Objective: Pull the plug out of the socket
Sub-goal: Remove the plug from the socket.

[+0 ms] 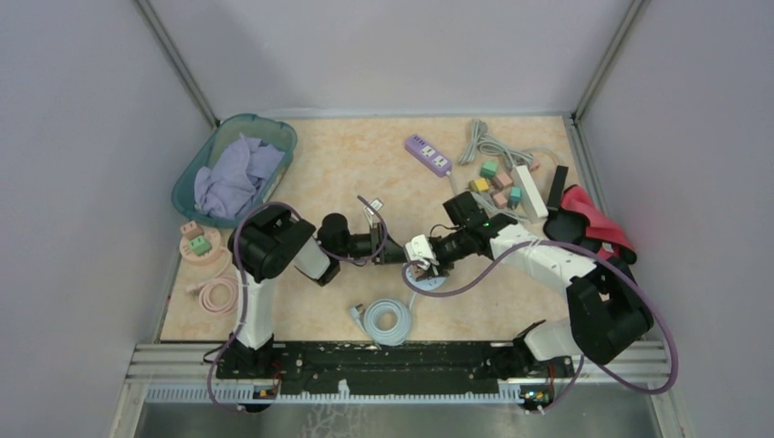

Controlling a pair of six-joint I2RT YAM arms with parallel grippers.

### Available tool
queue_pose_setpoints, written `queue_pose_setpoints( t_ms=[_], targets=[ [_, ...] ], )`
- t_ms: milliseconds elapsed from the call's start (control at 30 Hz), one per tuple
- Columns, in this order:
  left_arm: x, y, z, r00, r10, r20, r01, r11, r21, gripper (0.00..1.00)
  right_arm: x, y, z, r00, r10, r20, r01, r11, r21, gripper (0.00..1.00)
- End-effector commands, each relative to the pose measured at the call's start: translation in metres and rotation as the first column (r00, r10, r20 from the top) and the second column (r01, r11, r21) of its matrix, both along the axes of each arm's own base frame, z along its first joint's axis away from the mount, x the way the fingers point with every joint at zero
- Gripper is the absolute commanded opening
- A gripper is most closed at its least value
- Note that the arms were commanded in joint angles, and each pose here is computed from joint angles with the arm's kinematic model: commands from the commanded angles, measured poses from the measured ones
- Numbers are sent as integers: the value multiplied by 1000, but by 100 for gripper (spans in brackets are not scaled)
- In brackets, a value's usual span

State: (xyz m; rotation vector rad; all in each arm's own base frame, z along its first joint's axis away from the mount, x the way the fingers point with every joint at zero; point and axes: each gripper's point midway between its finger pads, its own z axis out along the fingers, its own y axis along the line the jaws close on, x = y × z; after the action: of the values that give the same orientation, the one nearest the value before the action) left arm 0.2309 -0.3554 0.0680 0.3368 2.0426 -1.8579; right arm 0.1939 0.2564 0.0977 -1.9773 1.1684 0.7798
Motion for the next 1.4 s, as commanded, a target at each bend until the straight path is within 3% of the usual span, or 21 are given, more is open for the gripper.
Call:
queue_pose_setpoints(
  t_ms=[0, 367, 633, 800, 1367],
  targets=[
    [3, 4, 2, 998, 14, 68, -13, 1000, -6, 0, 13, -1, 47, 998, 0, 63, -9, 989, 149, 0],
    [7, 5, 6, 997, 18, 72, -17, 1000, -12, 0, -25, -3, 40, 979, 187, 86, -200, 963, 183, 0],
    [9, 3, 0, 998, 20, 60, -20, 1000, 0, 0, -37, 24, 30, 975, 214, 56, -220, 968, 118, 0],
    [10, 3, -6, 998, 20, 58, -20, 1000, 14, 0, -24, 23, 37, 984, 160, 75, -167, 982, 87, 0],
    [15, 2, -13, 998, 33, 53, -35, 998, 49, 0, -37, 1, 55, 971, 233, 58, -240, 952, 191, 0]
  ],
)
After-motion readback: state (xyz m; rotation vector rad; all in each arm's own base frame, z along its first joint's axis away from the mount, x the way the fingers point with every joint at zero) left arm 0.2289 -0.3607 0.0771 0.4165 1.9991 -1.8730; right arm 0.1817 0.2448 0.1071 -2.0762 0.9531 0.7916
